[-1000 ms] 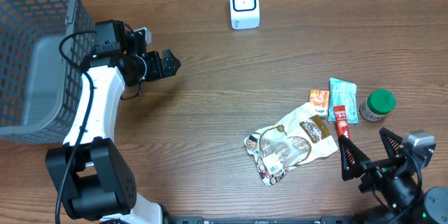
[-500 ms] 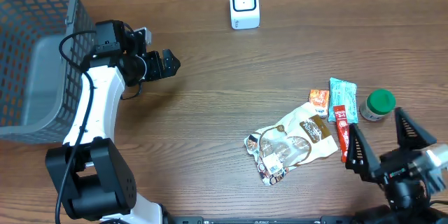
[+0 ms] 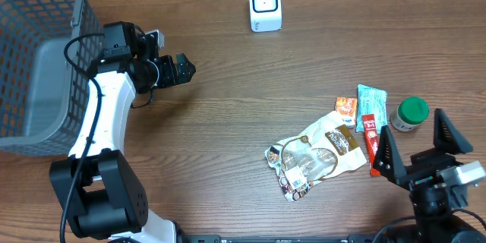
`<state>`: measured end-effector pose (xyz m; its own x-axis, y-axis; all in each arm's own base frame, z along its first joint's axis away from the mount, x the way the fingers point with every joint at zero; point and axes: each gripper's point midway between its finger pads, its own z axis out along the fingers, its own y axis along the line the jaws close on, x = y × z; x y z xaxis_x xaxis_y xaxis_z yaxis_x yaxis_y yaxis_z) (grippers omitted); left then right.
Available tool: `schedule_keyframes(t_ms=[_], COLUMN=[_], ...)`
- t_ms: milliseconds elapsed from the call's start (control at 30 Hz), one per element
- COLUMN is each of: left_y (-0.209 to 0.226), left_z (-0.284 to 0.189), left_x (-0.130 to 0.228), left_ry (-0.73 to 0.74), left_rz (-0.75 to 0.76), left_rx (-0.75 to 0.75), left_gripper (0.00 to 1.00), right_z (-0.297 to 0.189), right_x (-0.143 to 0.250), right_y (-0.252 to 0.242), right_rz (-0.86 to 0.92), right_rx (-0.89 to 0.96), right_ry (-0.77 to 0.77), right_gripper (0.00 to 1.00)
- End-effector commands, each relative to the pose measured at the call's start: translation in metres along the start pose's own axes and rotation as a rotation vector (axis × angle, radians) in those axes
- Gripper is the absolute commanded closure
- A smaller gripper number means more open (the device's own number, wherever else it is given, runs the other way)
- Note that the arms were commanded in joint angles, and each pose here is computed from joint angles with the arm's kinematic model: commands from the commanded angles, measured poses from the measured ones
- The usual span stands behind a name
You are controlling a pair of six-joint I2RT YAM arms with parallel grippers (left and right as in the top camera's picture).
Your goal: Scan the item barcode
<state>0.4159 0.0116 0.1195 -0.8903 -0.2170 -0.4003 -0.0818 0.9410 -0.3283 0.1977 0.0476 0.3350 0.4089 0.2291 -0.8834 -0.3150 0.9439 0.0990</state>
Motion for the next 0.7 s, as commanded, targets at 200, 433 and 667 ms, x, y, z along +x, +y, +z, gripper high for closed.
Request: schedule_keyframes(t_ms=[200, 433, 667], left_y=[-0.001, -0.001, -0.001], left_z=[-0.002, -0.002, -0.002], left_x=[-0.006, -0.006, -0.006], left_ry=[-0.013, -0.013, -0.013], left_rz=[-0.001, 0.000, 0.000], left_rx=[-0.002, -0.002, -0.002], left_gripper=[0.00, 0.00, 0.00], right_z=[-0.006, -0.017, -0.037], right_x=[0.057, 0.115, 0.164], right_y=[-0.009, -0.017, -0.026], right_rz=[0.004, 0.028, 0.052], right_rx=[0.009, 0.039, 0.094], right_ry=[0.089, 0.275, 0.487], right_gripper=[0.00, 0.00, 0.00])
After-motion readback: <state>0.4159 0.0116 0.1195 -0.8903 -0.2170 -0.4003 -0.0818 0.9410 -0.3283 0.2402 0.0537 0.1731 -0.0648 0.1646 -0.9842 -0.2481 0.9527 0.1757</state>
